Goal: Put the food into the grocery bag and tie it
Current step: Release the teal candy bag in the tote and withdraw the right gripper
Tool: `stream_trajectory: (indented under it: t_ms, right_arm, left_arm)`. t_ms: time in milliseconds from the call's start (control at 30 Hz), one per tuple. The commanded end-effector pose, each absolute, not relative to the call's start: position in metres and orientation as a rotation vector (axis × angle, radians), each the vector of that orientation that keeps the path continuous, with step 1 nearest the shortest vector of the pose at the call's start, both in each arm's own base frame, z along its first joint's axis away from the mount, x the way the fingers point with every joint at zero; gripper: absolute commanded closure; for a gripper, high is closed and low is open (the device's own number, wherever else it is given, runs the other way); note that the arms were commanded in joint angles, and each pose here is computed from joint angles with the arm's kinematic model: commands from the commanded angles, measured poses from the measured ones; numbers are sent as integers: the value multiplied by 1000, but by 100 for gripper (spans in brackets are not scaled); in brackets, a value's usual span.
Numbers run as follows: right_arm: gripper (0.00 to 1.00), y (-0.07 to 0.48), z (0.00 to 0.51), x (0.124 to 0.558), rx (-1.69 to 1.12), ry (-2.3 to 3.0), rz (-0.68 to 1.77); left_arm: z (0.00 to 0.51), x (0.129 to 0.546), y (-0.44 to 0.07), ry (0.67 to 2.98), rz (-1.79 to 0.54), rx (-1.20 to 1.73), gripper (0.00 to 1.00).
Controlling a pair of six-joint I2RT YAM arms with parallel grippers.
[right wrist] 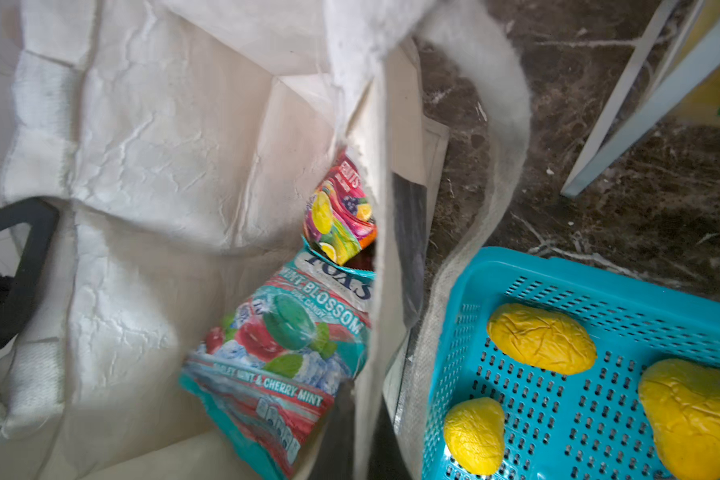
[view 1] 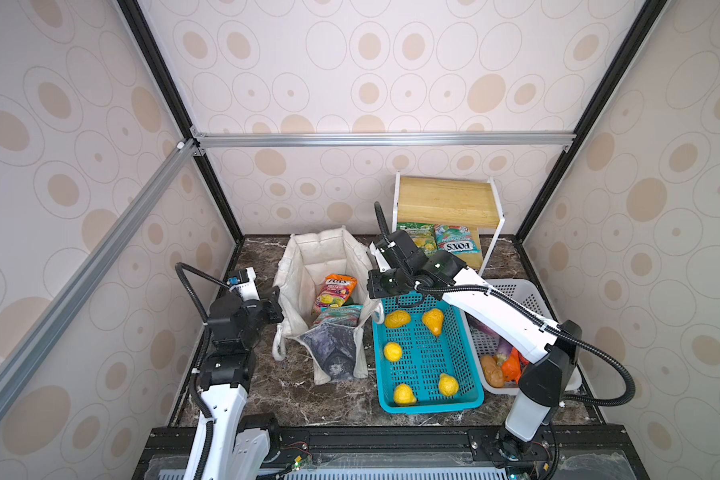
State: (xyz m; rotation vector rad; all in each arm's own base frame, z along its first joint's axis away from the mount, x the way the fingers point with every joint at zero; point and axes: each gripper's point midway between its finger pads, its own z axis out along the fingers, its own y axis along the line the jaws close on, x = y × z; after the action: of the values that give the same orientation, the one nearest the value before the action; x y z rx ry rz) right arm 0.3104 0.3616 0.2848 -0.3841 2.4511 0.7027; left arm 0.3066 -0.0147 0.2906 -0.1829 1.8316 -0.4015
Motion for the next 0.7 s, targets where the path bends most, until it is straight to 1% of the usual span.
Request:
stream_trajectory:
  t_ms: [0, 67, 133, 300, 400, 500, 533, 567, 600, 633, 667]
  right_arm:
    - [100, 354, 352, 298, -378, 2271, 810]
    - [100, 352, 358, 295, -363, 2234, 847]
    - [100, 351, 353, 294, -360, 2236, 848]
    - [100, 353, 318, 302, -355, 2336, 763]
    - [100, 357, 299, 307, -354, 2378, 740]
    - [100, 358, 277, 311, -335, 2427, 701]
    - [97, 357, 271, 312, -331, 2442, 685]
    - [90, 355, 266, 313, -327, 2457, 661]
    - [76, 352, 263, 313, -329, 2467, 637]
    - [51, 347, 263, 313, -325, 2472, 603]
    - [38, 338, 264, 314, -298, 2476, 548]
  left_arm:
    - [382, 298, -19, 1643, -420, -121, 100]
    - [393, 295, -20, 1623, -419, -109, 100]
    - [389, 296, -18, 1638, -399, -114, 100]
    - [364, 301, -14, 1684, -392, -142, 100]
    - [342, 304, -17, 1708, -417, -148, 100]
    - [320, 308, -12, 1741, -386, -161, 100]
    - [313, 309, -10, 1750, -369, -164, 100]
    - [307, 311, -8, 1757, -353, -166, 100]
    - [301, 312, -6, 1762, -342, -168, 100]
    - [294, 313, -5, 1766, -337, -175, 100]
    - [288, 313, -6, 1766, -342, -178, 100]
